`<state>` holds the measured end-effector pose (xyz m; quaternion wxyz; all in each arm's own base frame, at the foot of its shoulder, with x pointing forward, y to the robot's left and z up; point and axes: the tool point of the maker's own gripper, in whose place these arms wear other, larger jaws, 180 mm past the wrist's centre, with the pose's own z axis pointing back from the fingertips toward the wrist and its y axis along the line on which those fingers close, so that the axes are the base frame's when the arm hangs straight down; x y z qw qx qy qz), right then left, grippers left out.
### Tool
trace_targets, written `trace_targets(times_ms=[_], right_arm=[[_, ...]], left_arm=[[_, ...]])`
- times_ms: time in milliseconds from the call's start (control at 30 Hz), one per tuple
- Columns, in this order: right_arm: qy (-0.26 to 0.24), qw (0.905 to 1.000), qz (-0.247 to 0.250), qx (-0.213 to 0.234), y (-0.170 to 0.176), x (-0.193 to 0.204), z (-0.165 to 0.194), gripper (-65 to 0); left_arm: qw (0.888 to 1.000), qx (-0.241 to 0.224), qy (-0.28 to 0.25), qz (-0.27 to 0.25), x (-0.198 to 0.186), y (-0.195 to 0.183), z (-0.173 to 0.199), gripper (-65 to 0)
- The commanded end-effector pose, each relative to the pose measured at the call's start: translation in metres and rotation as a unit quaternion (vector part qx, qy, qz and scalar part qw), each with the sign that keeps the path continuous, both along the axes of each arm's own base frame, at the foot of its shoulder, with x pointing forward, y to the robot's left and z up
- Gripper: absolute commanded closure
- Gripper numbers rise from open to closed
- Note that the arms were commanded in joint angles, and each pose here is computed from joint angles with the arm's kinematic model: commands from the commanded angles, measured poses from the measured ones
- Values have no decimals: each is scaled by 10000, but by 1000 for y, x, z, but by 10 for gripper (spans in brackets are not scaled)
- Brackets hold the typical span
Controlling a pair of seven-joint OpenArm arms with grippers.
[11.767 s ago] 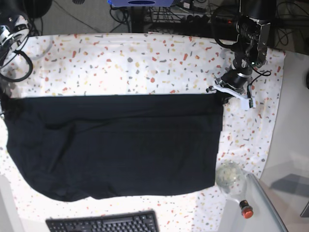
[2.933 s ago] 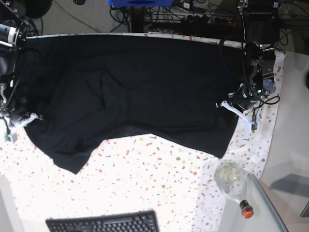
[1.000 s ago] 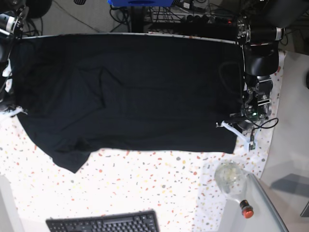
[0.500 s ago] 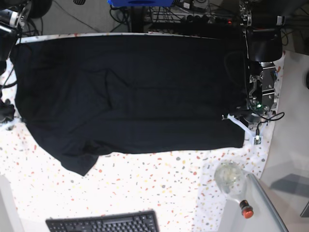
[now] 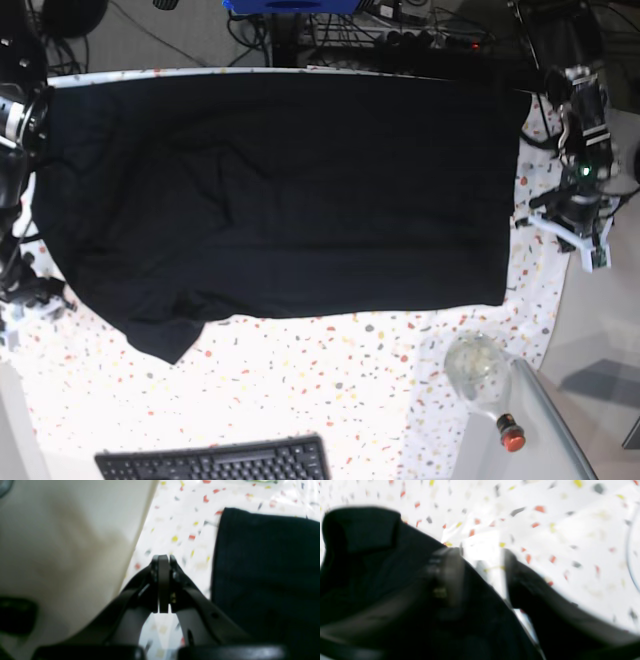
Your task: Layout the t-shirt on the table in an organized manner, then fold the t-shirt properly
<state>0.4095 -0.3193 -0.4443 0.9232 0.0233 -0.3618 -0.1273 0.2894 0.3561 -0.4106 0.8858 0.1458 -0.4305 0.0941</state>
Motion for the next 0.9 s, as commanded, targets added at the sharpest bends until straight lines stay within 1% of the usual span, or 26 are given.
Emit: trace_targets(times_ms=[0,67,100,133,233,367,567,667,867], right_arm=[[-304,9995,10,-88,-4,18,17,-383],[-330,9993,121,-136,4,18,5,-456],[-340,9992,131,-143,7,16,-1,-477],[-381,9991,132,-141,9,14,-7,-482],[-582,9982,50,-154,9,11,-13,-467],[-662,9977,-15,-144,8,10,-16,-440],[-658,9978,-24,-127,9,11,-16,-437],[-549,9984,-45,-96,9,5,-23,-413],[-457,9989,-71,-69,9,0,-29,-335]], left_arm=[[9999,127,-69,-1,-7,7,8,0],[9999,93,-16,104,-27,11,5,0],[9997,11,-21,229,-37,16,4,0],[9993,-84,-37,369,-49,22,3,0],[9967,-366,-103,715,-71,38,2,0],[9951,-513,-104,844,-87,49,3,0],[9952,-501,-51,844,-91,49,2,0],[9950,-523,-57,852,-91,48,1,0],[9951,-540,-57,827,-89,46,0,0]])
